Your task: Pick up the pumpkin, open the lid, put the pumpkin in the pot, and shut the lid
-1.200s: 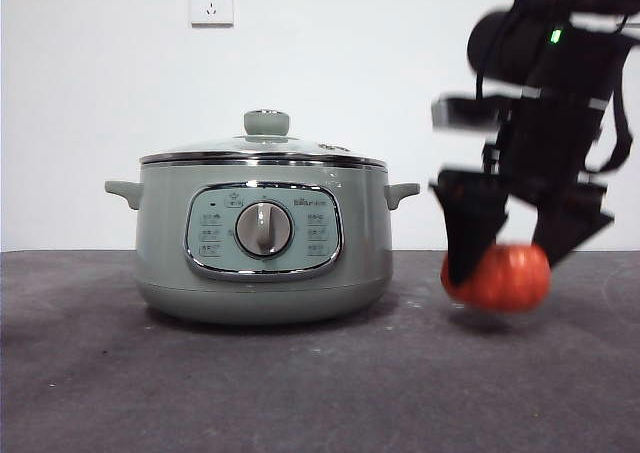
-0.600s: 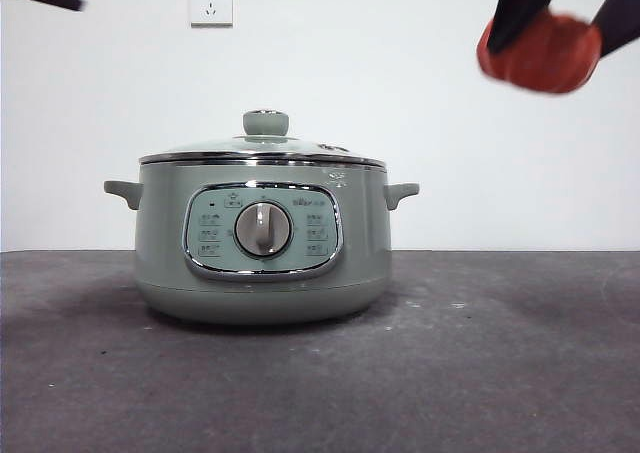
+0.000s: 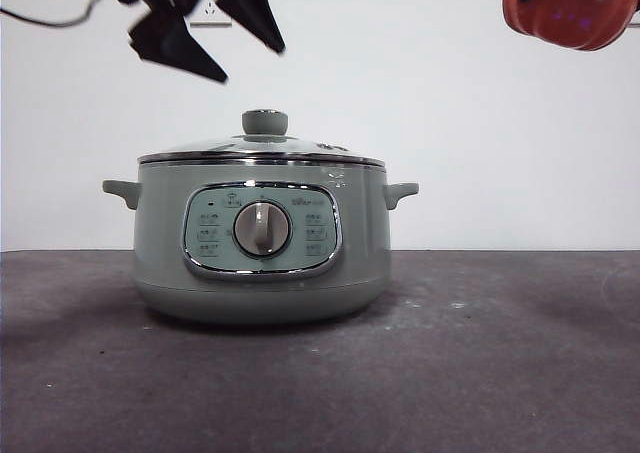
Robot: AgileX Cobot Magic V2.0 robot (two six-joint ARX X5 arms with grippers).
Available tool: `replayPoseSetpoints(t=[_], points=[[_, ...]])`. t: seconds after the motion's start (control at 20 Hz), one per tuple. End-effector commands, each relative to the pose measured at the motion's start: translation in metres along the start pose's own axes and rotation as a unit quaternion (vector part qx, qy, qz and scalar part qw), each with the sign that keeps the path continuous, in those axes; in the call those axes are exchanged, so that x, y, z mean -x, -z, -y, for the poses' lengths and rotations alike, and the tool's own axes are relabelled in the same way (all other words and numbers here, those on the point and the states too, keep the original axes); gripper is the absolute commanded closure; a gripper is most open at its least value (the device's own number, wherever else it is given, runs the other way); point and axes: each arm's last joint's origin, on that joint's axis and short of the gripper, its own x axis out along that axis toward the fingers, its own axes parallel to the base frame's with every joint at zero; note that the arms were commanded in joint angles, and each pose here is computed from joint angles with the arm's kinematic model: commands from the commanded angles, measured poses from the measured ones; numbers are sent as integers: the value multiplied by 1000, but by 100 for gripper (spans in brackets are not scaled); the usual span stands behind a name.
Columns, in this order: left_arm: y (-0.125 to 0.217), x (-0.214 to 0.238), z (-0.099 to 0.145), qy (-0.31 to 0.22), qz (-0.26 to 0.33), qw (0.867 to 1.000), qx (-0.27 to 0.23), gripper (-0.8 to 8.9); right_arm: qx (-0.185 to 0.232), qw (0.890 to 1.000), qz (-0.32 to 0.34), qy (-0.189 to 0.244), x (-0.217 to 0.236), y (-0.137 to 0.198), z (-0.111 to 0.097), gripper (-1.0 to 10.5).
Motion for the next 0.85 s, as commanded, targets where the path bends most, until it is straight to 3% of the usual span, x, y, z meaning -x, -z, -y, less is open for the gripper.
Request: replayPoseSetpoints(t=[0.05, 0.5, 0.65, 0.85], points=[[5, -16, 1, 6, -13, 1000, -15, 32, -4, 1000, 2, -1, 0, 0, 0, 956], [16, -43, 11, -7, -47, 999, -21, 60, -4, 1000, 2, -1, 0, 0, 0, 956], [18, -43, 13, -4, -63, 998, -18, 300, -4, 1000, 2, -1, 0, 0, 0, 956], [17, -44, 14, -3, -56, 998, -21, 491, -4, 1000, 2, -1, 0, 0, 0, 956]])
